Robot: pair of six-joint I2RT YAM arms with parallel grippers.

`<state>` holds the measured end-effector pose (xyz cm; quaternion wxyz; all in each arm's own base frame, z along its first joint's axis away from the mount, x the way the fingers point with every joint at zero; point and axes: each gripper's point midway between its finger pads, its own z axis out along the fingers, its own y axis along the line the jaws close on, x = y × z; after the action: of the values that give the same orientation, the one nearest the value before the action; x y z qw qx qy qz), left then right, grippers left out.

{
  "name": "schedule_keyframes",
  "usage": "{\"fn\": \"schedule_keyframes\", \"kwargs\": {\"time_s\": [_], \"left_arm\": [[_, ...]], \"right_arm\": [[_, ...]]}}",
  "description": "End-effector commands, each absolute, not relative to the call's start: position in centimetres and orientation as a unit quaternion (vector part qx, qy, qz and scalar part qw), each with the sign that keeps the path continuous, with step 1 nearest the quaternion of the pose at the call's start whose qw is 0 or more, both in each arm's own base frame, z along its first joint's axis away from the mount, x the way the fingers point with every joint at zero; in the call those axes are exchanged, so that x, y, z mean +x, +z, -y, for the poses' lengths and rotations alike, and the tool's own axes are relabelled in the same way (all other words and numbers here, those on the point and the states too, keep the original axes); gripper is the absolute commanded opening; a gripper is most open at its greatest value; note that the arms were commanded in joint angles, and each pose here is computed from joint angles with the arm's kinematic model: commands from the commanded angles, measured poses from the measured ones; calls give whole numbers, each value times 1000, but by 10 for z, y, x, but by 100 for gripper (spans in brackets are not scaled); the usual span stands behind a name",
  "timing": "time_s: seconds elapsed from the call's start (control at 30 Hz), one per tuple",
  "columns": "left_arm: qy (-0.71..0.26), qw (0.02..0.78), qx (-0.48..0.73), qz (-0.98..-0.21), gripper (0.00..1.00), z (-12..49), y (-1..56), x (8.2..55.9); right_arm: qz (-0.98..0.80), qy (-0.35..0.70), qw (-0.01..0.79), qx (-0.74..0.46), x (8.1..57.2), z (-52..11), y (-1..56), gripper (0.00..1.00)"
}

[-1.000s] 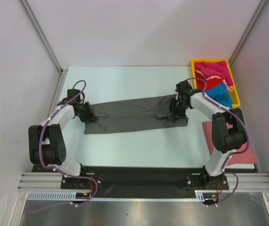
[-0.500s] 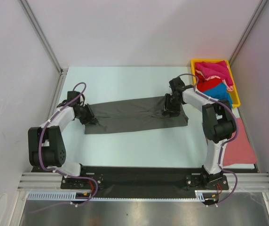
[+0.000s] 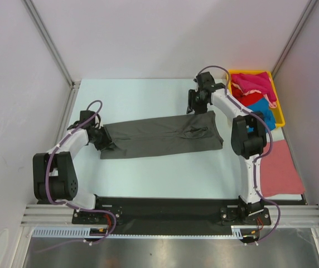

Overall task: Fold and stack the t-shirts
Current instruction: Fold the tshirt

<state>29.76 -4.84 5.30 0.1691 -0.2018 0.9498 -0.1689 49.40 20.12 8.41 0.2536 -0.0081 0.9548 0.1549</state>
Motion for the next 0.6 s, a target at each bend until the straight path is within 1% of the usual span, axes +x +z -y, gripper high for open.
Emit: {"fn": "schedule_keyframes", "kwargs": {"time_s": [0.0, 0.03, 0.07, 0.1, 0.13, 0.17, 0.23, 0.27, 0.3, 0.33, 0.37, 0.43, 0.47, 0.5, 0.57], "left_arm": [[-188, 196, -195, -943, 28, 55, 69, 303], [-188, 194, -195, -943, 28, 55, 69, 302], [-190, 196, -193, -942, 28, 57, 70, 303], [-192, 199, -189, -942, 28, 59, 72, 305], [-198, 205, -177, -942, 24, 63, 76, 307], [-204, 214, -135, -946, 24, 78, 82, 308], [-215, 239, -78, -944, 30, 100, 100, 320], [-225, 240, -34, -944, 31, 124, 105, 319], [-242, 255, -11, -936, 32, 141, 113, 330], [-258, 259, 5, -931, 32, 156, 117, 333], [-285, 252, 24, -925, 32, 182, 120, 329], [-309, 265, 38, -913, 29, 210, 123, 343], [-328, 257, 50, -908, 28, 231, 126, 339], [-342, 271, 62, -898, 27, 245, 136, 347], [-356, 254, 84, -895, 24, 274, 130, 345]], "right_arm": [[-962, 165, 216, -30, 450, -195, 114, 49], [-962, 166, 217, -29, 443, -193, 116, 49], [-962, 166, 214, -26, 424, -187, 117, 50], [-955, 179, 234, -27, 425, -188, 123, 50], [-954, 182, 236, -24, 420, -185, 124, 51], [-957, 180, 227, -4, 413, -174, 122, 53], [-957, 192, 216, 25, 406, -163, 120, 53], [-955, 199, 216, 37, 404, -158, 120, 53], [-952, 206, 221, 46, 403, -149, 119, 52], [-951, 210, 222, 45, 403, -147, 118, 49], [-951, 217, 218, 42, 402, -147, 115, 42], [-951, 237, 196, 37, 400, -152, 107, 35], [-951, 240, 193, 32, 399, -153, 105, 25], [-947, 249, 201, 26, 403, -157, 106, 20], [-944, 258, 206, 23, 407, -162, 101, 11]]}}
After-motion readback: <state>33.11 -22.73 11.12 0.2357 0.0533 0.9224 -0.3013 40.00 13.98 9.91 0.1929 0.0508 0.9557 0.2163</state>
